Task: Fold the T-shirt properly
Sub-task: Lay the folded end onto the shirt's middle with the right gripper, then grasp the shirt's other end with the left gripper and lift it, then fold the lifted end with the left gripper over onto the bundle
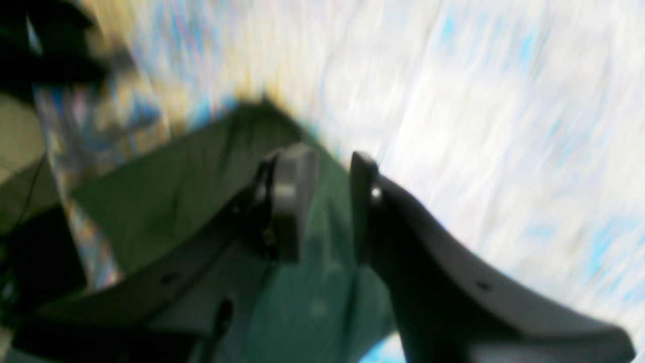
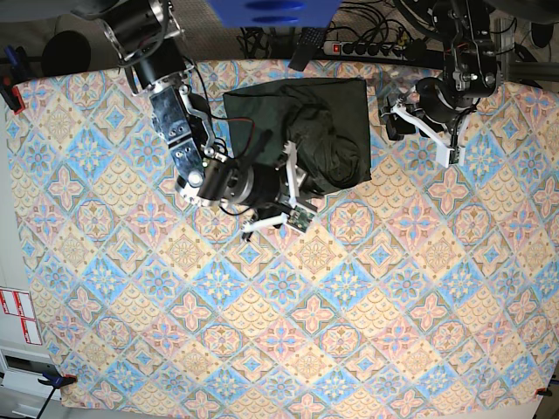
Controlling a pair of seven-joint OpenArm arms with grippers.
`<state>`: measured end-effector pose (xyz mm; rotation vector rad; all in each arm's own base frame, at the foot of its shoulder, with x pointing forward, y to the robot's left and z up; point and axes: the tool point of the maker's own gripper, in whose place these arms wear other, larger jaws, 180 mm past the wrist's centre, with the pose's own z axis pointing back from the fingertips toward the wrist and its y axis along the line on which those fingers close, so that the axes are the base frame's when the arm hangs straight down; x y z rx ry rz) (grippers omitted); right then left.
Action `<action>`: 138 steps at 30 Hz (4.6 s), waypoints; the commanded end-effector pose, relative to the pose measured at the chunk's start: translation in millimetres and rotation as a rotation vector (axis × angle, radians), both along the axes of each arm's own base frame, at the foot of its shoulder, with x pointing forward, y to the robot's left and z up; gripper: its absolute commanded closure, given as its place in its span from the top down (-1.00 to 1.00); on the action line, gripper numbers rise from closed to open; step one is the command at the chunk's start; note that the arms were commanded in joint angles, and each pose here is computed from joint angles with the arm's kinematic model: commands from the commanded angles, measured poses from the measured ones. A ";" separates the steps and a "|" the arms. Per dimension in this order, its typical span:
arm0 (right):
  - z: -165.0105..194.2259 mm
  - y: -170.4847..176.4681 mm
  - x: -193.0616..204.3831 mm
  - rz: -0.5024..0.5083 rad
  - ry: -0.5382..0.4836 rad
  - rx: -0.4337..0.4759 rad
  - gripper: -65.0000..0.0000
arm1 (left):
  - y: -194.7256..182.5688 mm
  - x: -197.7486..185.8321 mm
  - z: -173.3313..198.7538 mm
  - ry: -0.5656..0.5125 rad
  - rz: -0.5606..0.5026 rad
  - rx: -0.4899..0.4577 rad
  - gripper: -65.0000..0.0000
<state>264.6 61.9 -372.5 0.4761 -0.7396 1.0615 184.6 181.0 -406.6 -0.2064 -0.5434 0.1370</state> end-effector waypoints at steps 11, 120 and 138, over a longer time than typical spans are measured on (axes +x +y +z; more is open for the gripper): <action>-11.3 -38.0 -2.3 -0.037 0.010 -0.037 -0.52 | -82.5 -8.5 -2.0 0.015 -0.216 -0.112 -0.43; -54.6 52.1 -19.6 0.240 0.132 -0.116 -0.52 | -96.3 -57.0 0.4 0.076 -0.221 -0.281 0.19; -64.6 104.9 -36.4 0.377 0.119 -0.160 -0.52 | -86.4 -68.0 -4.2 0.109 -0.236 -0.253 0.19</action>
